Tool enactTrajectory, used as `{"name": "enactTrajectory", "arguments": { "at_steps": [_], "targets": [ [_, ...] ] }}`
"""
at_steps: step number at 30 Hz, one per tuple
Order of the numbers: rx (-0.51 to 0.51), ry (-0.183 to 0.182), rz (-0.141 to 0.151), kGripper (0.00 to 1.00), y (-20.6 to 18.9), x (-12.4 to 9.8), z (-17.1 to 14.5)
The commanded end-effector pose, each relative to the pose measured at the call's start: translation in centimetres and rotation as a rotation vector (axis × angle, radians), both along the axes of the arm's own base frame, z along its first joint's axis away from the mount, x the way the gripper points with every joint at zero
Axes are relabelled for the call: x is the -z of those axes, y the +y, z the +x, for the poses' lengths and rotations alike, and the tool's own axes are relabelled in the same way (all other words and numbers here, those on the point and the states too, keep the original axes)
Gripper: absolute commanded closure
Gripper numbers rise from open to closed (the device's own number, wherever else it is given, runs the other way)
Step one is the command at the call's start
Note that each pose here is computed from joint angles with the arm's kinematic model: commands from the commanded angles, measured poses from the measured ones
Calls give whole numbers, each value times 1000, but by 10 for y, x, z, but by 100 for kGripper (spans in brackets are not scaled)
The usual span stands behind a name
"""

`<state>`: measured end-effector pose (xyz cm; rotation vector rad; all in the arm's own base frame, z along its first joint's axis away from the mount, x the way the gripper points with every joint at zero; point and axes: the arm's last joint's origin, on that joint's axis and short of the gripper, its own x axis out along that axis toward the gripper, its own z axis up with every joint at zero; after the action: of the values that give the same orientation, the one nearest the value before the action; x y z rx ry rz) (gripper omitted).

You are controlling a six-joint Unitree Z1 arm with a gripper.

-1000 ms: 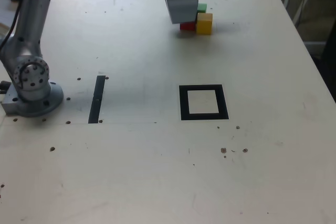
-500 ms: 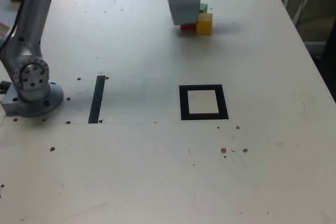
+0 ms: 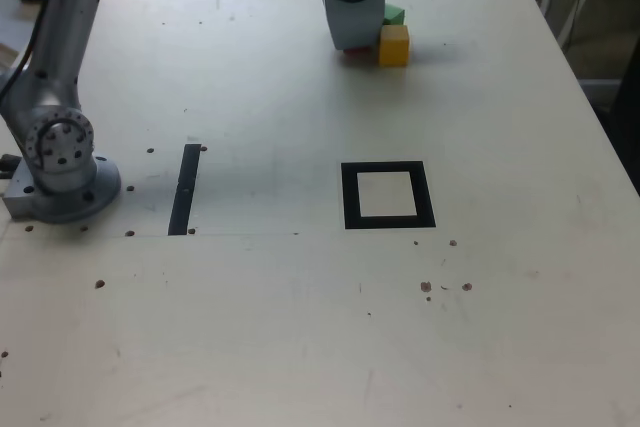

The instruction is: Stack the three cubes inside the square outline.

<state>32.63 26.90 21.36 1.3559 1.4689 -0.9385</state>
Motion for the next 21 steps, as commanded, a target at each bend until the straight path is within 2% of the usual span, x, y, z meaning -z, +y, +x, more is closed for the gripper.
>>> {"name": "enactTrajectory", "arguments": {
  "at_steps": [1, 7, 15, 21],
  "targets": [
    [0, -8, 1, 60, 1, 0, 2],
    [-22, -22, 7, 72, 2, -2, 4],
    [-60, -31, 14, 72, 2, -9, 1],
    [-144, -73, 45, 72, 5, -32, -11]
  ]
}}
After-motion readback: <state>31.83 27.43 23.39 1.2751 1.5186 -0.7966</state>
